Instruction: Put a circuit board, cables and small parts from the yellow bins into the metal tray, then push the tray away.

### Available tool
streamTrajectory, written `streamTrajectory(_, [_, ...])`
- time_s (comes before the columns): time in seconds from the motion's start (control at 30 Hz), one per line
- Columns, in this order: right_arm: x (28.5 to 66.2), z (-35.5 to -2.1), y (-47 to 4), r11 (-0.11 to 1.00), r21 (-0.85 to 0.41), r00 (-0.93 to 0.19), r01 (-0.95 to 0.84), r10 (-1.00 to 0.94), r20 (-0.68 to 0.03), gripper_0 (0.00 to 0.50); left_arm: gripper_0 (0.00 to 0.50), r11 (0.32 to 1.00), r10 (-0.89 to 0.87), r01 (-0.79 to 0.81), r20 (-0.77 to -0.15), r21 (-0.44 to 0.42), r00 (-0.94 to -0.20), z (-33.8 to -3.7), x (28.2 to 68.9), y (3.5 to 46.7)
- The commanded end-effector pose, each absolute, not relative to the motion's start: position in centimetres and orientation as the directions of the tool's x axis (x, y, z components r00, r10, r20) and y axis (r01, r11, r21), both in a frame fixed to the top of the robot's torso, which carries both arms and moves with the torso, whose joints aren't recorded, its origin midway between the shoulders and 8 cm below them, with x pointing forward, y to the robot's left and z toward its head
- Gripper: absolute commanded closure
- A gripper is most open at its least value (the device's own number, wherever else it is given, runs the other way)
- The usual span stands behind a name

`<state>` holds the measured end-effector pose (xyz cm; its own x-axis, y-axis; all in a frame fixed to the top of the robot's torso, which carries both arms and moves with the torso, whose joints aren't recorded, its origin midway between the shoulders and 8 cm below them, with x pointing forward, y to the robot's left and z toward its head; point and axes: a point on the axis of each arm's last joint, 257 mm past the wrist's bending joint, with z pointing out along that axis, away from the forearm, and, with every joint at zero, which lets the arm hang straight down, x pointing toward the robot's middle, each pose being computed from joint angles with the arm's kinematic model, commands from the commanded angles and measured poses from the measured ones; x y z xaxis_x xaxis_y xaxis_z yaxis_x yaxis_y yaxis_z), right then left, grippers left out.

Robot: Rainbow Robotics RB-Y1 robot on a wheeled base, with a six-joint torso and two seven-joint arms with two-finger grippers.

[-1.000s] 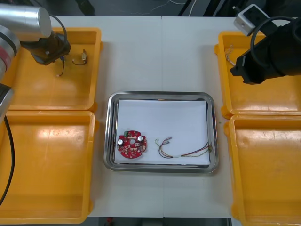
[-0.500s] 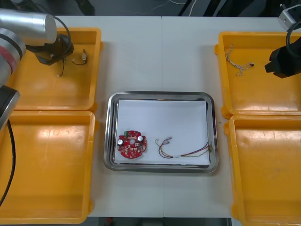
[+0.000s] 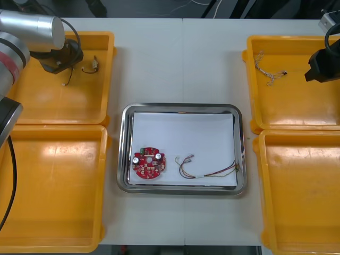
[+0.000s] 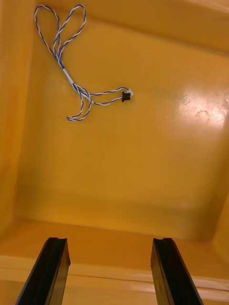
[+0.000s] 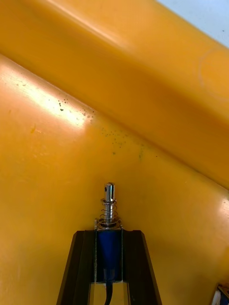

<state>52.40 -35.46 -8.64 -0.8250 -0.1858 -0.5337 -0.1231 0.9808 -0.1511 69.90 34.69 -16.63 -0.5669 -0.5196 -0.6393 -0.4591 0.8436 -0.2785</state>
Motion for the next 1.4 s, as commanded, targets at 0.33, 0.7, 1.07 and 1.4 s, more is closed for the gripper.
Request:
streamTrajectory(0.33, [55.9,-5.4,-37.6,0.998,-0.056,-0.8,0.023,-0.015,-0.6,0.0,0.5,0.892,-0.434,-0.411,-0.612,-0.189,-0.661,-13.8,68.5,34.9])
streamTrajectory(0.7, [60.2,-3.5,-37.8,0.996,0.014,-0.769,0.092,0.08,-0.635,0.0,0.5,0.905,-0.403,-0.403,-0.572,-0.135,-0.714,-10.7,65.2,37.0])
streamTrajectory(1.07, [63.3,-3.7,-38.4,0.99,0.027,-0.729,0.141,0.122,-0.673,0.0,0.5,0.916,-0.38,-0.387,-0.547,-0.108,-0.746,-8.9,61.7,34.6])
streamTrajectory(1.4, [66.1,-6.9,-36.8,0.987,0.045,-0.705,0.153,0.141,-0.695,0.0,0.5,0.949,-0.297,-0.309,-0.519,-0.064,-0.802,-8.8,57.6,30.5])
